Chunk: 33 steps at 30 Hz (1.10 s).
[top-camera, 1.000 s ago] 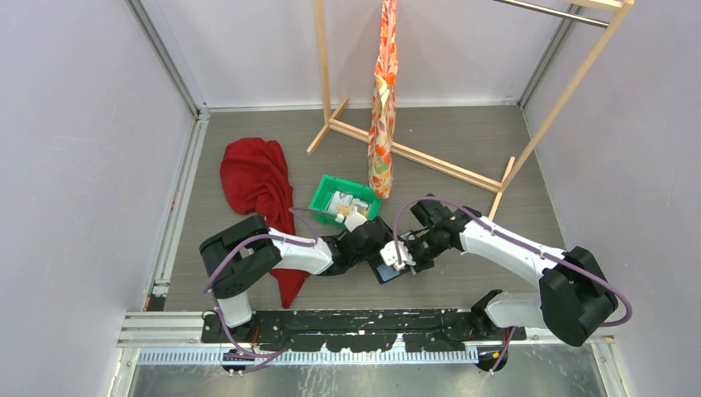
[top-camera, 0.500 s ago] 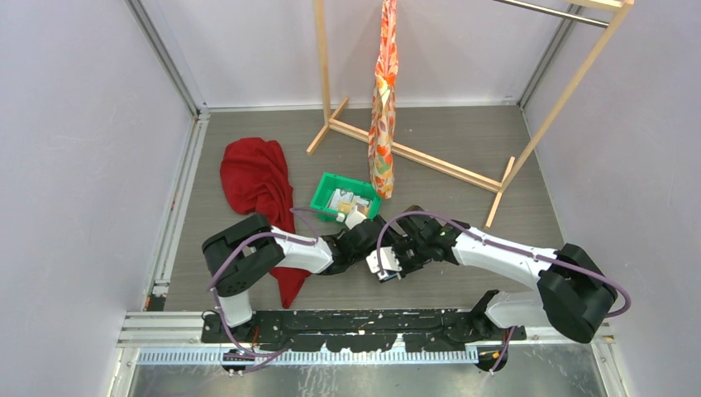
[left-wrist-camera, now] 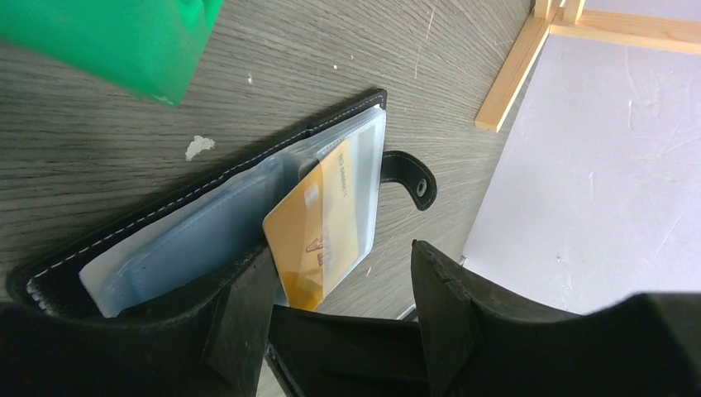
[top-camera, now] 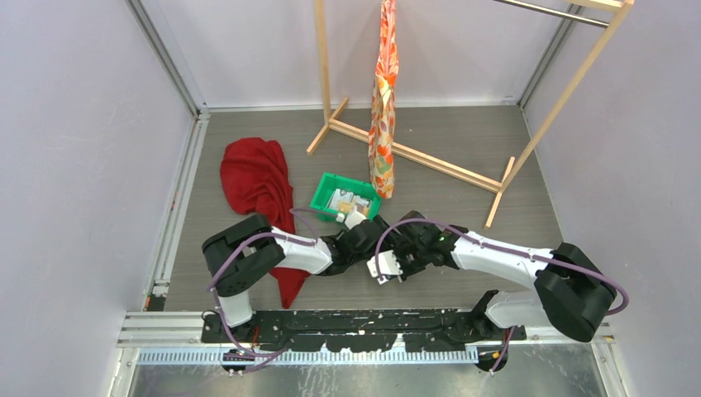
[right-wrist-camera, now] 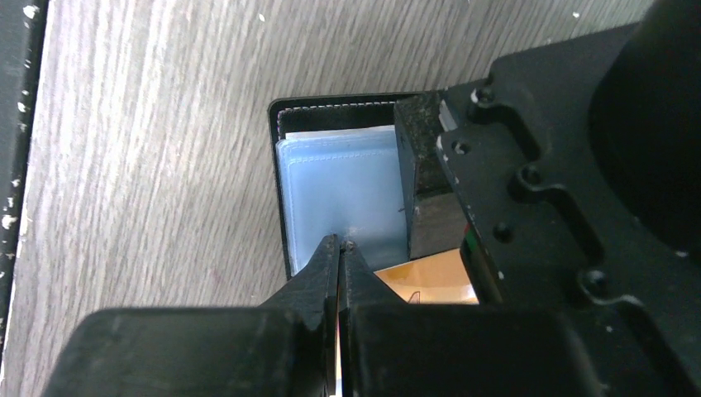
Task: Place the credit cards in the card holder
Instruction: Insert the credit card into the card holder.
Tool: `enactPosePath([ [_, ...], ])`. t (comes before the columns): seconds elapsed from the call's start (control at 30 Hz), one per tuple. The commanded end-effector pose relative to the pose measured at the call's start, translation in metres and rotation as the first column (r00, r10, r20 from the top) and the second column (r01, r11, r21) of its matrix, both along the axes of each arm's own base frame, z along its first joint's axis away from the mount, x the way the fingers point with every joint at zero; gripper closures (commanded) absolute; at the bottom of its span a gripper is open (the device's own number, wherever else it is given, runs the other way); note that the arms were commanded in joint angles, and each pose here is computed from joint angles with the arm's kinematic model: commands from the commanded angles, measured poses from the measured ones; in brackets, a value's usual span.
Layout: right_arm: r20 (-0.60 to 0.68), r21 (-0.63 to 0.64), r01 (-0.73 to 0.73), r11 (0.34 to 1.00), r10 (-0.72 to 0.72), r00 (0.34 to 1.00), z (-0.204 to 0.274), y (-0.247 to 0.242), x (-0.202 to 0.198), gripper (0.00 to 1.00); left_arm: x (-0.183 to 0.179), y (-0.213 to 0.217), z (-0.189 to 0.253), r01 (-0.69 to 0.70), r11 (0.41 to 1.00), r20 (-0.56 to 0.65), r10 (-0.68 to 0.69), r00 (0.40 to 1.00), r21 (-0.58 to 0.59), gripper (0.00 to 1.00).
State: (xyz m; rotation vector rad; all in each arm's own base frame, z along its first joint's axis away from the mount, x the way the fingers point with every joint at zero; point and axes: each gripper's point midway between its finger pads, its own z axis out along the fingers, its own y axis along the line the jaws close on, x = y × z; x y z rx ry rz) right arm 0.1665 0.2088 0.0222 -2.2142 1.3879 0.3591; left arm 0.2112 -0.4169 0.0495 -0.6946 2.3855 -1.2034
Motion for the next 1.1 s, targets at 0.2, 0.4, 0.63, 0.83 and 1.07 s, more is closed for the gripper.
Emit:
enactPosePath([
  [0.2,-0.014,-0.027,0.096,0.995,-0.096,0.995,0.016,-0.021,0.012,0.96,-0.017,0.017,-0.031,0.01,0.998,-0.116,-0.003,0.993,0.056,0.39],
  [0.4,-0.323,0.112,0.006,0.994,0.03,0.946,0.078,-0.014,-0.037,0.84,-0.015,0.014,-0.023,0.041,0.997,-0.076,-0.036,0.996,0.072,0.39],
  [0.63,-0.522,0.145,0.452,0.88,-0.32,0.791,0.109,-0.048,0.009,0.82,-0.012,0.021,0.002,0.066,0.992,0.005,-0.067,0.998,0.105,0.4],
  [0.83,-0.573,-0.109,0.798,0.593,-0.693,0.437,0.067,-0.088,0.069,0.98,-0.021,0.031,0.02,0.094,0.983,0.044,-0.102,0.994,0.157,0.56],
  [1.07,-0.472,-0.322,0.852,0.412,-0.85,0.233,0.017,-0.11,0.095,0.99,-0.036,0.03,0.02,0.136,0.966,0.03,-0.146,0.989,0.22,0.99],
])
